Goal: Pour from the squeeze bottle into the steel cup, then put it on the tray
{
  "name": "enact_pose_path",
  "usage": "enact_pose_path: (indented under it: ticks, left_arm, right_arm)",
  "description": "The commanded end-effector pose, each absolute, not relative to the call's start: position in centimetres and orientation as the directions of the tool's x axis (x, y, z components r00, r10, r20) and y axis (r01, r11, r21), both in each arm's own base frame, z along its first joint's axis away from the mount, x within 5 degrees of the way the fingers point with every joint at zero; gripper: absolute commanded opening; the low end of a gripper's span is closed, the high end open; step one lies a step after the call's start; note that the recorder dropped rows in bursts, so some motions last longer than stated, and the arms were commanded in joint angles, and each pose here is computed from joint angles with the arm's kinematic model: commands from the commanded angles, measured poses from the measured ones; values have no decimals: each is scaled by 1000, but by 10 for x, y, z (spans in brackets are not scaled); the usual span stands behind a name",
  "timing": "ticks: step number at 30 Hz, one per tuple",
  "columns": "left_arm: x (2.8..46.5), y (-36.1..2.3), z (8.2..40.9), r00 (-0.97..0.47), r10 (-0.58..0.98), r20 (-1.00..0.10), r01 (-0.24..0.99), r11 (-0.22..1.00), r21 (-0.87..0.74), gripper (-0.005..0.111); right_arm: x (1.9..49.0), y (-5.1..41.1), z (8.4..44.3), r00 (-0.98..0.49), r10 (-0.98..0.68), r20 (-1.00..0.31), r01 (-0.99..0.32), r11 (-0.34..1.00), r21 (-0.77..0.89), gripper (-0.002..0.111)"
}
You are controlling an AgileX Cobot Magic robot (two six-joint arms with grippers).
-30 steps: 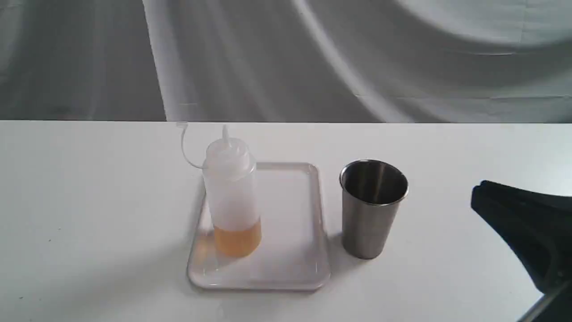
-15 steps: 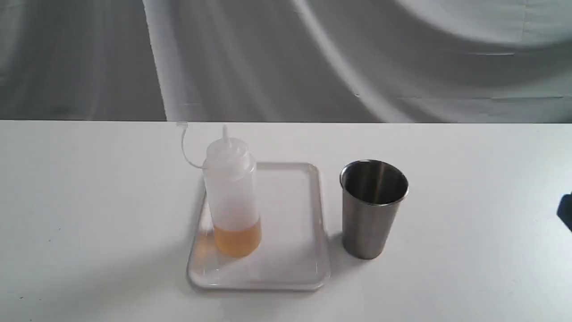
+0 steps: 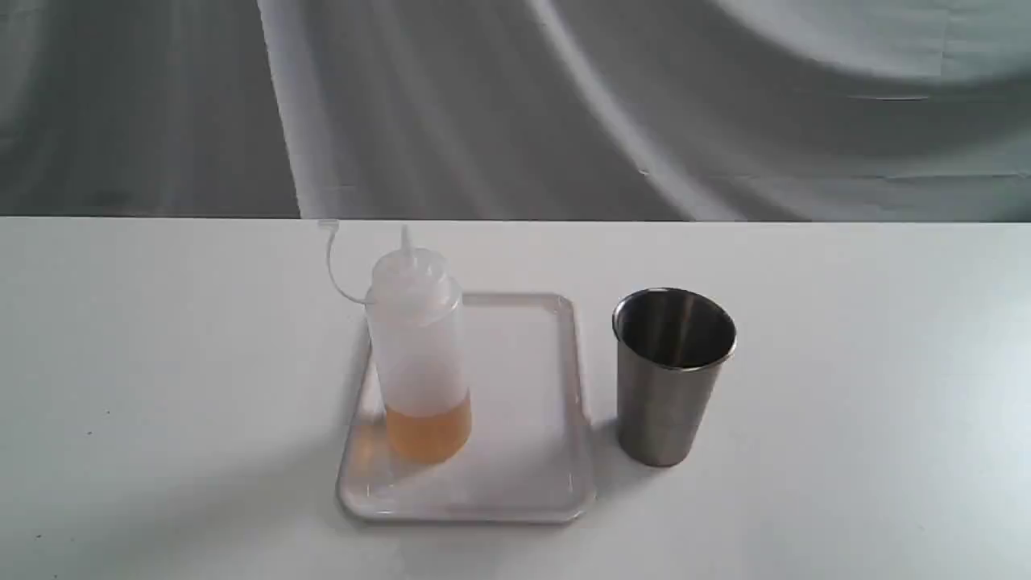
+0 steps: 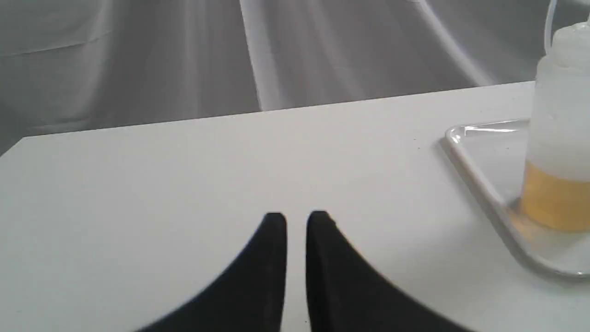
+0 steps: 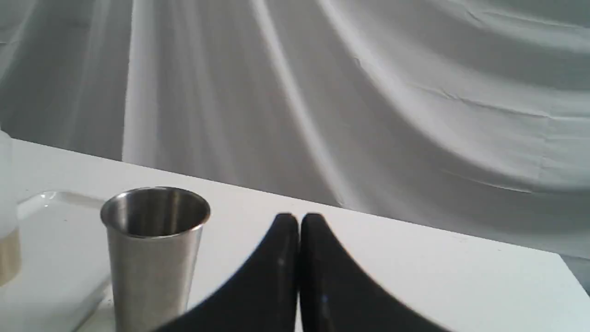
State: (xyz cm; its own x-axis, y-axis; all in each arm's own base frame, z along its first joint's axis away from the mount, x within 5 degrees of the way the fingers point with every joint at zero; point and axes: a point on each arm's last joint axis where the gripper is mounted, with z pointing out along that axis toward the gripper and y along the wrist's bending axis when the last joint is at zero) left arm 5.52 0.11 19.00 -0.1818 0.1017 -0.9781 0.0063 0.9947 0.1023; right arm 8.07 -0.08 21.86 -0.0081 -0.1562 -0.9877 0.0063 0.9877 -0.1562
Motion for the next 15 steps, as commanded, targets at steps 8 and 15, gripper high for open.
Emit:
enact_pose_path:
  ticks: [8,15]
  left_arm:
    - [55,1,189,-174,102,-979,6,995,103,8]
    - [55,1,189,-174,102,-979,6,995,103,8]
  right_arm:
    - [66,-6,214,43,-192,-980,101,977,-187,0]
    - [55,-9,220,123,-210,-970,192,964,-185,0]
